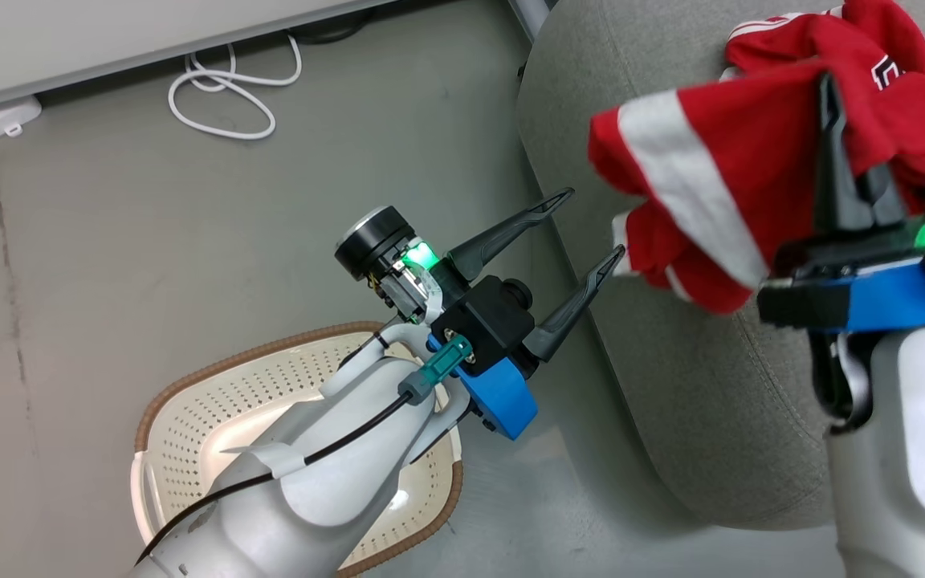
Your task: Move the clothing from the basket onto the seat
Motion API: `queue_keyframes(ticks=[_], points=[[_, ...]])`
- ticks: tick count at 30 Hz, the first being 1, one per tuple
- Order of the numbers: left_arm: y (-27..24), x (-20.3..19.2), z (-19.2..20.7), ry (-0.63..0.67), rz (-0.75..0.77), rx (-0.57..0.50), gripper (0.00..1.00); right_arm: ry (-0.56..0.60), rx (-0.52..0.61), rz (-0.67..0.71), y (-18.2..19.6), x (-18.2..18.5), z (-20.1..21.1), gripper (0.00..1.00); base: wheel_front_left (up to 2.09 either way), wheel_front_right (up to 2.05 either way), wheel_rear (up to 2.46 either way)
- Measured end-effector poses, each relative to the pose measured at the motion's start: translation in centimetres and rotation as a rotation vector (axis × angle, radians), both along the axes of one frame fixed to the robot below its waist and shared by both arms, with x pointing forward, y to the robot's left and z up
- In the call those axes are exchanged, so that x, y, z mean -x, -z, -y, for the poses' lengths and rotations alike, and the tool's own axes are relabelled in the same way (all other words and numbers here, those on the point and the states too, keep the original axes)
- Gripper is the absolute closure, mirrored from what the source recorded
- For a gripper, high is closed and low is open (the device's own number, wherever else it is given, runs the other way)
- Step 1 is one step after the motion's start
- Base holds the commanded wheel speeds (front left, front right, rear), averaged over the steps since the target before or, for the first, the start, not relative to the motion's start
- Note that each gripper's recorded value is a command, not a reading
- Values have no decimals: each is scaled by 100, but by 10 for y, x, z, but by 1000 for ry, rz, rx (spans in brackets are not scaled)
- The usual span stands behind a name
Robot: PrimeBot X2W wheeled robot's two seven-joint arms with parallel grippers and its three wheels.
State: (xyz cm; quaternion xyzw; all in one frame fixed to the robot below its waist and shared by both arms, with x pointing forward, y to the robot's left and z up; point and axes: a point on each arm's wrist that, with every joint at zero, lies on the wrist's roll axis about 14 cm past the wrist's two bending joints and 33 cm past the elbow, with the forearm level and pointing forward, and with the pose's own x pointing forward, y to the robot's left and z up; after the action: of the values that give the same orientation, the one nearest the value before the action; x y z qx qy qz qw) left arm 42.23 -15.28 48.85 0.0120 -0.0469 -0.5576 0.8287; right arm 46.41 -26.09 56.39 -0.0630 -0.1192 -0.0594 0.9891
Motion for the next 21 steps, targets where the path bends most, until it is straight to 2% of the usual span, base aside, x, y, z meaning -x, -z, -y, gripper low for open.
queue_keyframes(ticks=[11,21], points=[[24,-19,-5,-13,-37,1,0,38,131,187,-69,-51,29,100,0,0,0],[66,-42,-15,-38,-87,-20,0,192,304,299,-116,-80,96,100,0,0,0]])
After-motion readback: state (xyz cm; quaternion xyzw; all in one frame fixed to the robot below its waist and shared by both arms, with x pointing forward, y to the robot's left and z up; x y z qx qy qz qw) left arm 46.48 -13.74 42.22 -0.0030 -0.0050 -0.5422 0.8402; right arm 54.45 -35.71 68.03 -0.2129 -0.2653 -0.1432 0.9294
